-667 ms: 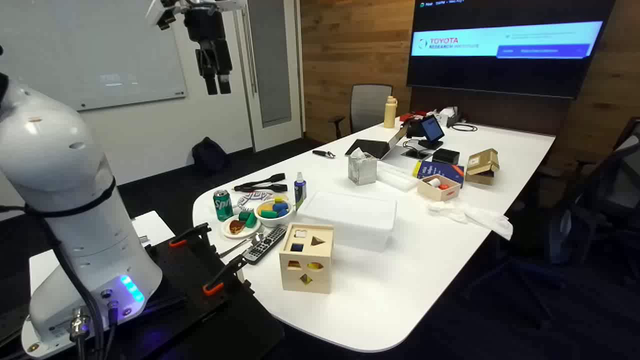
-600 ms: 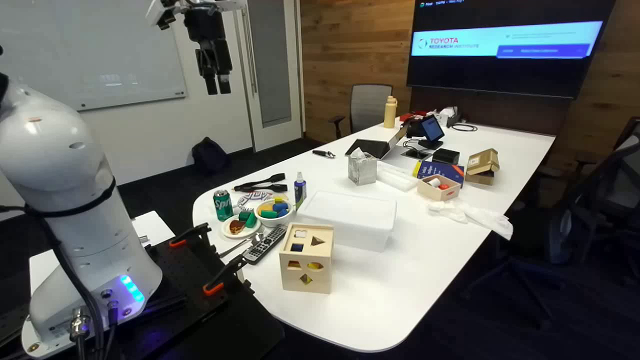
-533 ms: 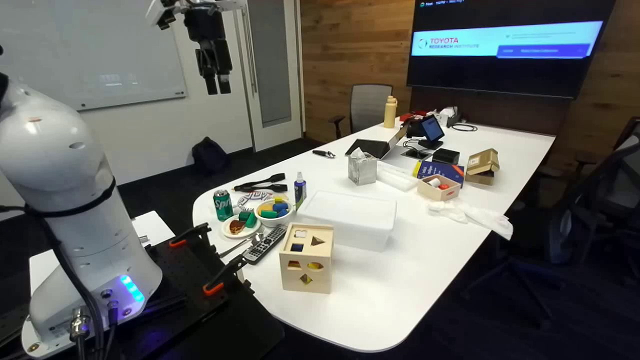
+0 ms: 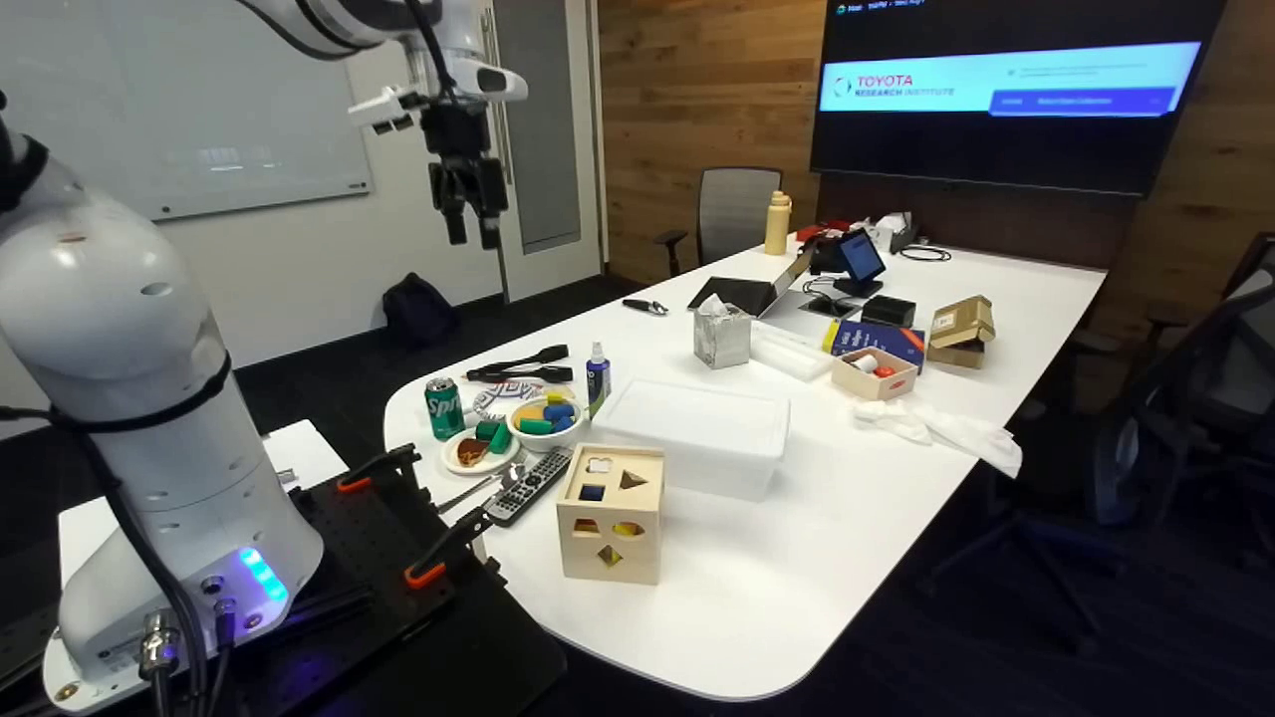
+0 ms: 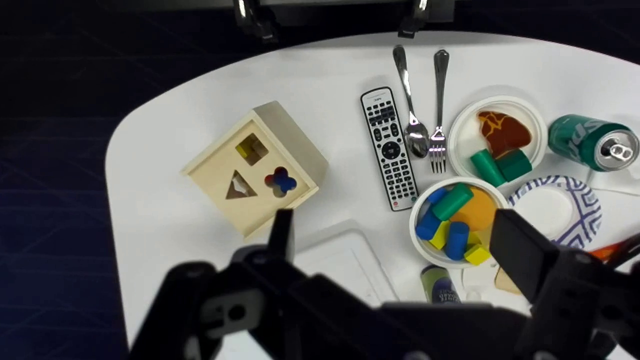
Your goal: Use the spoon to stir the contents in the bowl
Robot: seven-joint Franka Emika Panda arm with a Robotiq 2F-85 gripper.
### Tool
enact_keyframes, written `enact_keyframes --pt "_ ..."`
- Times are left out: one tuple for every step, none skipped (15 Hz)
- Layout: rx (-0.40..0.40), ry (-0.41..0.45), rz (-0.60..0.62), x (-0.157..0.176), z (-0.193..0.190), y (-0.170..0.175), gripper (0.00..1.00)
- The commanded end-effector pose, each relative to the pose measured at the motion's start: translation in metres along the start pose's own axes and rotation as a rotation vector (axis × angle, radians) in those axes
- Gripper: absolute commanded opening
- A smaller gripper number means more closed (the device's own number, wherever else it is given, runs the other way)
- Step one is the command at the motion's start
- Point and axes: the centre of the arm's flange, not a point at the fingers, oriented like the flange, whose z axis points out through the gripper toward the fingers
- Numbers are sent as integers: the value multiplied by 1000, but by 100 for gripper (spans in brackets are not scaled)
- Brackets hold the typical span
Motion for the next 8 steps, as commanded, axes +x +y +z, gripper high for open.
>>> enact_keyframes --pt "63 -63 -75 43 88 -24 100" --pt "74 -76 -72 47 114 -31 100" --pt "105 -93 -72 47 141 -40 100" --pt "133 -122 -57 48 168 -48 100" --pt "155 -149 -38 46 195 -56 100" --pt "174 -165 -18 44 221 -63 100" --pt "200 -178 -3 43 247 -70 100" --pt "225 -189 13 42 269 -74 100"
